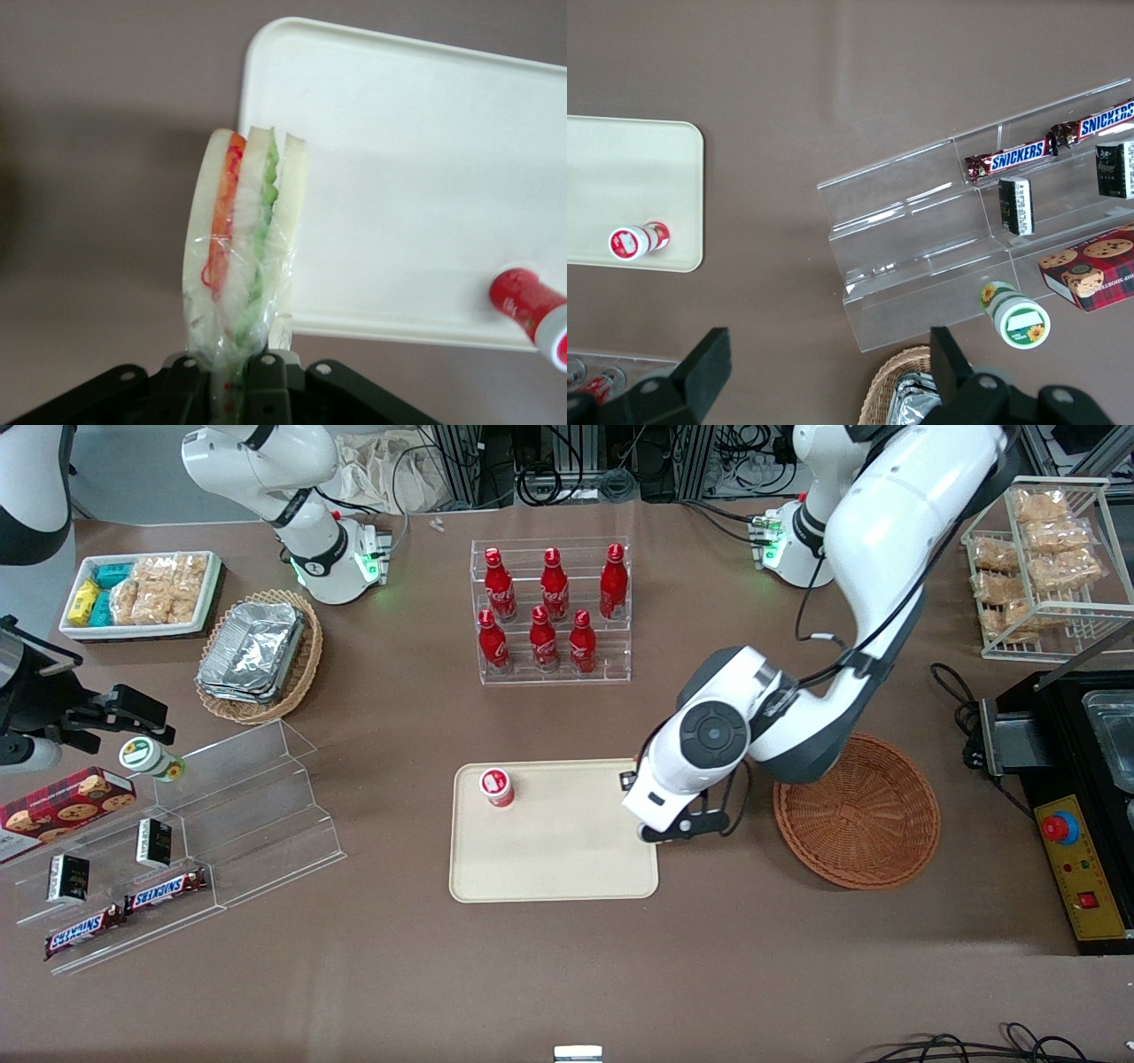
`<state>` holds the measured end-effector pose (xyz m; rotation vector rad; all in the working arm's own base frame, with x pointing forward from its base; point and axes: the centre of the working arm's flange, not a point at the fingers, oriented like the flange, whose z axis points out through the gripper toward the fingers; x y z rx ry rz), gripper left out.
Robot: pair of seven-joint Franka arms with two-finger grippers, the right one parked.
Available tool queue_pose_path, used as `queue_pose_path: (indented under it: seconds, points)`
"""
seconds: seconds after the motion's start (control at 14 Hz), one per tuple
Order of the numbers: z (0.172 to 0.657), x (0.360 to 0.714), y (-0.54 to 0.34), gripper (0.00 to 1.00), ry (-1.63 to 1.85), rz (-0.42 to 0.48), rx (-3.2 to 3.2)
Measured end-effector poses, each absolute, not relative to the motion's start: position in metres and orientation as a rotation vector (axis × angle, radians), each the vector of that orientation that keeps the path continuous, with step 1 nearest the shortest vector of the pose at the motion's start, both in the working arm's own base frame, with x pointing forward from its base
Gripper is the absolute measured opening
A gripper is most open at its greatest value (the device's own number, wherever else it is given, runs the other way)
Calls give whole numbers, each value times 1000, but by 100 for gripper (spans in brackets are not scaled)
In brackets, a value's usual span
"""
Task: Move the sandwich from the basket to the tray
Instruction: 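Carry the sandwich with the left gripper over to the cream tray, then lower the sandwich onto the tray and open the left gripper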
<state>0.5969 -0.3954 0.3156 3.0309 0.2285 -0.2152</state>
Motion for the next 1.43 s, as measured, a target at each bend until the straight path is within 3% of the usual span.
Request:
queue_pose_path:
  seconds: [0.57, 0.79, 0.86, 1.43]
  points:
    - [234, 593, -413, 15, 170, -165, 3072]
    - [230, 592, -418, 15, 162, -151, 3077]
    - [230, 592, -419, 20, 160, -150, 3078]
    - [238, 603, -413, 98, 218, -110, 3074]
